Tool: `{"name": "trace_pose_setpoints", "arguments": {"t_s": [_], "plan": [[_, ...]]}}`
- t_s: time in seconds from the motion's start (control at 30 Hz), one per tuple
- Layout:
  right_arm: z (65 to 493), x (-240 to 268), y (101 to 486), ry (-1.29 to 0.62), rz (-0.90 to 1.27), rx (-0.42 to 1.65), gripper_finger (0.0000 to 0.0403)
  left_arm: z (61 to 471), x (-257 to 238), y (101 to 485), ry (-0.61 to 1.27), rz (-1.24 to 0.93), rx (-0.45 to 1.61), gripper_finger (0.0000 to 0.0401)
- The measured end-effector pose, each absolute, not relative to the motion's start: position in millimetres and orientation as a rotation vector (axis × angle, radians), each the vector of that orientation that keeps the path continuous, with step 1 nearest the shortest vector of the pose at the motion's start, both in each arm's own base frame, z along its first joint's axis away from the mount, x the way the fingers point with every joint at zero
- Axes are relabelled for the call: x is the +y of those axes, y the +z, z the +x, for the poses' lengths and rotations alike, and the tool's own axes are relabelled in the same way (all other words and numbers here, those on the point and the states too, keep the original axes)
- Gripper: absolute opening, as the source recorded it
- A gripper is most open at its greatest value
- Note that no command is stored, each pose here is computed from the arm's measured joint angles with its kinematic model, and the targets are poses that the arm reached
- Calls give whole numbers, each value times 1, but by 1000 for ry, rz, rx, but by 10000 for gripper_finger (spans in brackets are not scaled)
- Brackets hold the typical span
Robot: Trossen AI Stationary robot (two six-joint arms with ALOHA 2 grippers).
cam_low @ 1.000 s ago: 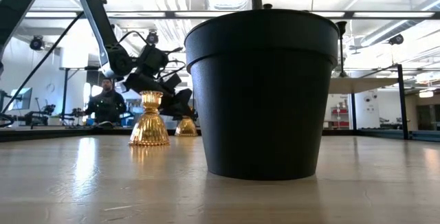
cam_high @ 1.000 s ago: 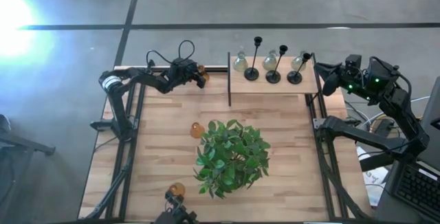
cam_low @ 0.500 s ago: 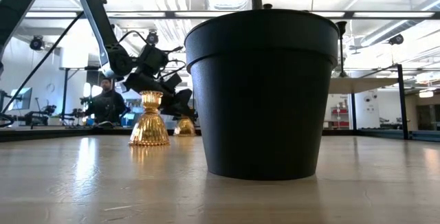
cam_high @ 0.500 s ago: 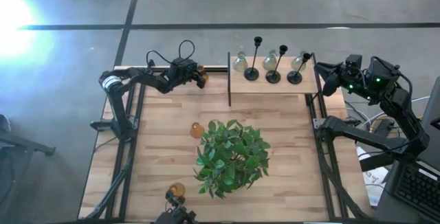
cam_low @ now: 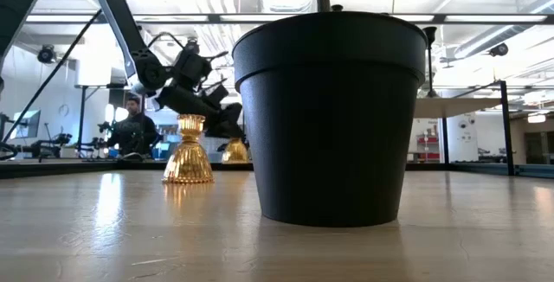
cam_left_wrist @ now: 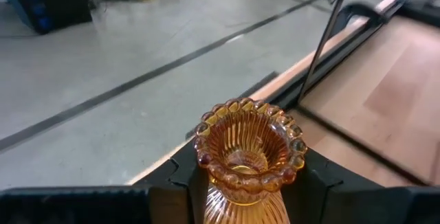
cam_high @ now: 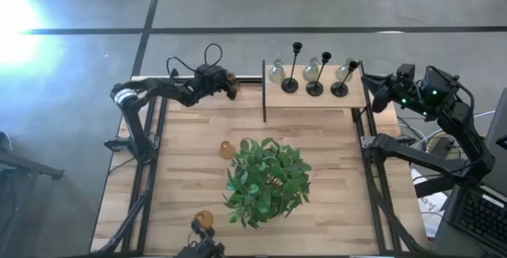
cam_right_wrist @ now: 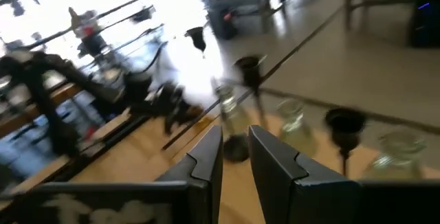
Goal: Pick & Place candle stick holders
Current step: Put the top yellow glass candle holder on the shelf
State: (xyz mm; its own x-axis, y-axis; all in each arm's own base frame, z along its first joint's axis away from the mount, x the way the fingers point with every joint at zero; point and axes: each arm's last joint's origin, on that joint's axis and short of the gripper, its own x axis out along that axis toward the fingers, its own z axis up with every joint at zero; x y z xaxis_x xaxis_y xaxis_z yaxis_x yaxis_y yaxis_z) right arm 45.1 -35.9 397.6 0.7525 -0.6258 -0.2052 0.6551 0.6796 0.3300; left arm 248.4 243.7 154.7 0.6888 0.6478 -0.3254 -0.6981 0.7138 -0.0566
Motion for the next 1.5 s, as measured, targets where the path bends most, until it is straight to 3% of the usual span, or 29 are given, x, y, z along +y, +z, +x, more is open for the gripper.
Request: {"name": "trace_pose_setpoints", "arguments": {"t_s": [0.27,0.73,1.1,1.23,1.5], "plan": [[24,-14,392,-549,390,88,59,241,235,190,726,-149,240,140],[-28,24,378,-598,329,-94,77,220,191,283,508,-74,34,140],[-33,27,376,-599,216,-80,86,242,168,391,303,-41,188,140],[-29,24,377,-601,214,-61,79,261,165,399,212,-43,190,140],[-28,23,378,-602,223,-57,66,300,166,379,132,-25,228,140]]}}
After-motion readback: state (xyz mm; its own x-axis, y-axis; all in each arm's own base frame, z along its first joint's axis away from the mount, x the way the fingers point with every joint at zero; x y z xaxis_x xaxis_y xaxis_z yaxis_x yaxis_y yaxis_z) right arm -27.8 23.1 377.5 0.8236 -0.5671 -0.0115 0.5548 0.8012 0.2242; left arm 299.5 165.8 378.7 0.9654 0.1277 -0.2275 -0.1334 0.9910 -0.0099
